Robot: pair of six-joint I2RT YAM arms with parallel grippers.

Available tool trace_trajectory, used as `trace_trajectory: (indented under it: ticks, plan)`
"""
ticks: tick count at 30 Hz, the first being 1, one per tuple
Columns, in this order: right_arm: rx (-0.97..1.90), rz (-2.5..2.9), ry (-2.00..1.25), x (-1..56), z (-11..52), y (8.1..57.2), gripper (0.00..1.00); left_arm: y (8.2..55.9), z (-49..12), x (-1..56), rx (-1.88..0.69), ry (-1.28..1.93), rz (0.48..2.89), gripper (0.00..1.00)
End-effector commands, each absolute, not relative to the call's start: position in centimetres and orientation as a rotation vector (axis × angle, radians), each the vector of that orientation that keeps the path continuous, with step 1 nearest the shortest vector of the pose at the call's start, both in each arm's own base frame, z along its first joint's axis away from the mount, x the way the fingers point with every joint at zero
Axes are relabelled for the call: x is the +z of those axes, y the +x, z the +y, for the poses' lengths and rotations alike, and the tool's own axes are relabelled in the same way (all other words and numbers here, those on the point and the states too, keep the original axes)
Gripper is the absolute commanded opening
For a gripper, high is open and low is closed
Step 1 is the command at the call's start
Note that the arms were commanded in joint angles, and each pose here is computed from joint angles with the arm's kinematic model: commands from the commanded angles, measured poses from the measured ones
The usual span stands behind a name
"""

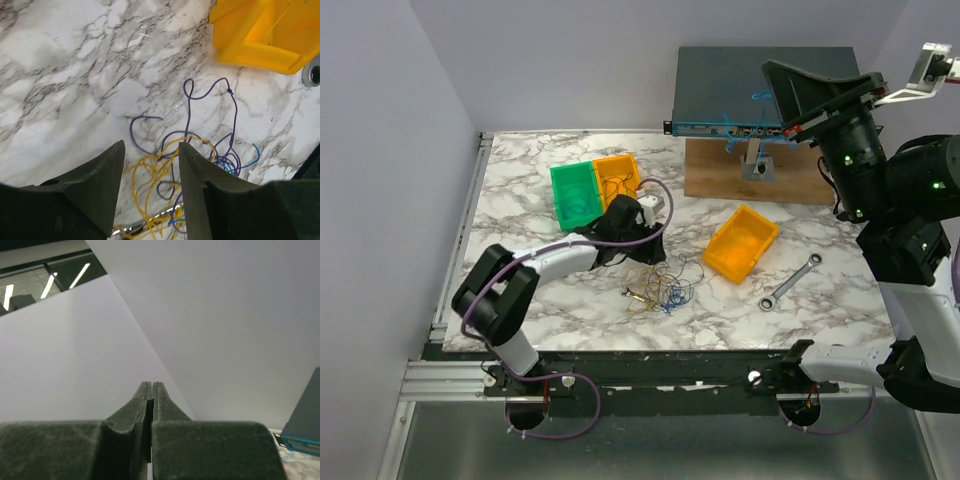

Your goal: Untangle the cables

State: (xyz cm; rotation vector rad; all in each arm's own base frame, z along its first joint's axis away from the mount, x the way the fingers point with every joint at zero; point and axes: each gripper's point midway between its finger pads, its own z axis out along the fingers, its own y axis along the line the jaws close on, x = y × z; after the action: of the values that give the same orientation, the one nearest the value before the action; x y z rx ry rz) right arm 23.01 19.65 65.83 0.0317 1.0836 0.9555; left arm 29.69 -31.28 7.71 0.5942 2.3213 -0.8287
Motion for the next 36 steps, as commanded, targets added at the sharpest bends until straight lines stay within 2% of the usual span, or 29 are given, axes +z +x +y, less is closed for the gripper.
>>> trace_trajectory:
  ticks: [1, 7, 12, 13, 21, 30, 36]
  plan:
    - [0.845, 1.191, 0.042, 61.3, 20.5, 25.6, 0.01, 30.1, -29.2, 13.9, -0.865, 0.491, 2.043, 0.53]
    - [0.843, 1.313, -0.027, 55.5, 22.7, 26.4, 0.01, 28.0, -27.2, 18.9, -0.893, 0.473, 1.771, 0.76]
    - [0.832, 1.487, -0.157, 49.0, 25.9, 27.3, 0.01, 26.2, -25.7, 21.9, -0.908, 0.458, 1.603, 0.90]
    - [0.827, 1.524, -0.179, 47.6, 26.5, 27.5, 0.01, 26.0, -25.3, 22.4, -0.906, 0.443, 1.580, 0.98]
    - [0.988, 1.676, -0.469, 38.4, 32.2, 25.7, 0.01, 23.6, -25.0, 24.8, -0.963, 0.502, 1.405, 0.99]
    - [1.154, 1.746, -0.743, 33.8, 35.7, 23.0, 0.01, 20.8, -25.4, 26.5, -1.051, 0.596, 1.253, 0.99]
    - [1.214, 1.750, -0.821, 32.7, 36.6, 22.0, 0.01, 20.0, -27.1, 26.3, -1.144, 0.683, 1.256, 0.99]
